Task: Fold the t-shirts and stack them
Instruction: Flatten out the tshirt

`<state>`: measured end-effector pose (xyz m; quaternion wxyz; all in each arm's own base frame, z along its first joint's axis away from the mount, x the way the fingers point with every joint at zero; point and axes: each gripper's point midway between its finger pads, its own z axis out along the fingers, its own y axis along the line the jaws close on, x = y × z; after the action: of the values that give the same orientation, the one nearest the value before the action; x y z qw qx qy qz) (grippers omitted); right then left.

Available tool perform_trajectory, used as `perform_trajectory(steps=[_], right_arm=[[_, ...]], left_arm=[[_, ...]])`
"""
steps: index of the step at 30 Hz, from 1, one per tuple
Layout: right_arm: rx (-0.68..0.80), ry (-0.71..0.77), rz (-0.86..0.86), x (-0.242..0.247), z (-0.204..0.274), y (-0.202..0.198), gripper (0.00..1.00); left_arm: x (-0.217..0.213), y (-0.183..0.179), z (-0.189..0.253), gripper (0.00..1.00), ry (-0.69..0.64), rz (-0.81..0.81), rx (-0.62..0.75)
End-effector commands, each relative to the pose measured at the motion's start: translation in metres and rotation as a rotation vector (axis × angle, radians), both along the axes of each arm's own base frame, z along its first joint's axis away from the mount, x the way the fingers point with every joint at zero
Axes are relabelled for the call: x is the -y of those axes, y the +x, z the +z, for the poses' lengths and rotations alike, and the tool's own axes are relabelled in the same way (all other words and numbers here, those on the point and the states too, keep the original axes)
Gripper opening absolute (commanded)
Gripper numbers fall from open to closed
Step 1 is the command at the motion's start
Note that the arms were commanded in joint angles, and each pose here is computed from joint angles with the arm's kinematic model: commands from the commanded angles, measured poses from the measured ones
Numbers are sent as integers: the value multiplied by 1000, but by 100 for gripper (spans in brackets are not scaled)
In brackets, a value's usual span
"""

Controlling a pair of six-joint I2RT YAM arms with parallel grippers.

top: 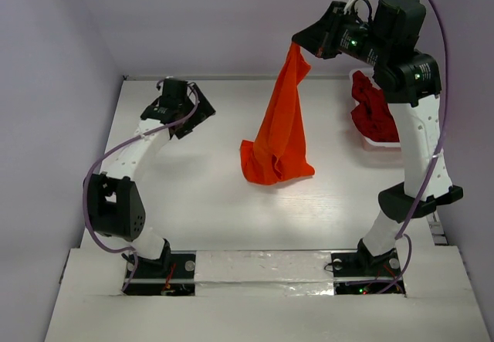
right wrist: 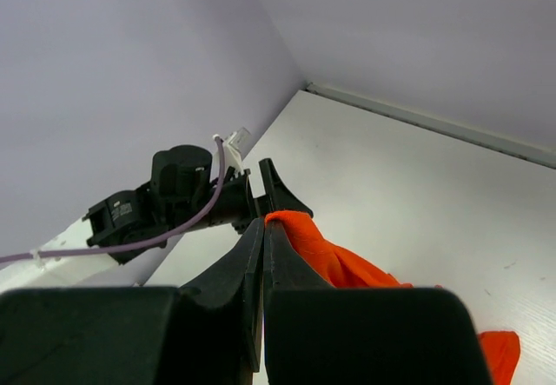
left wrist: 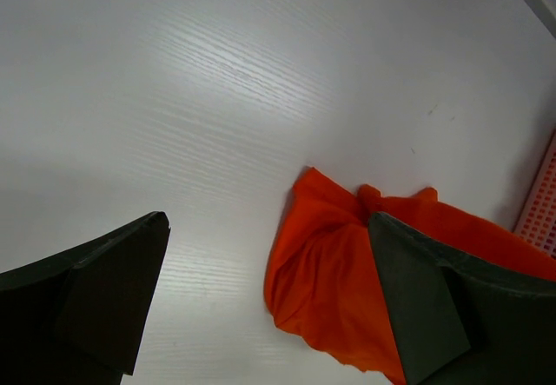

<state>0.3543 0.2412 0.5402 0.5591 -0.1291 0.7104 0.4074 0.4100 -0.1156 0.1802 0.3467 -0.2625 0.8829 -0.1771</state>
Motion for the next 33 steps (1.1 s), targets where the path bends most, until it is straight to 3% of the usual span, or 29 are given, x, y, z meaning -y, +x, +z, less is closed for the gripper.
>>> perform_trajectory(steps=[1, 5, 12, 21, 33], right_arm=[[20, 0, -54, 6, 4, 5, 0], [-17, -24, -156, 17, -7, 21, 0], [-152, -63, -534, 79, -46, 62, 0], [-162, -29, -762, 125, -41, 53, 0], [-218, 35, -983, 164, -60, 37, 0]], left_arm=[[32, -13, 16, 99, -30, -74, 42], [41, -27, 3, 99, -12, -95, 20], [48, -47, -26, 99, 4, -127, -33], [73, -59, -66, 99, 73, -208, -123], [91, -54, -78, 99, 90, -237, -139]])
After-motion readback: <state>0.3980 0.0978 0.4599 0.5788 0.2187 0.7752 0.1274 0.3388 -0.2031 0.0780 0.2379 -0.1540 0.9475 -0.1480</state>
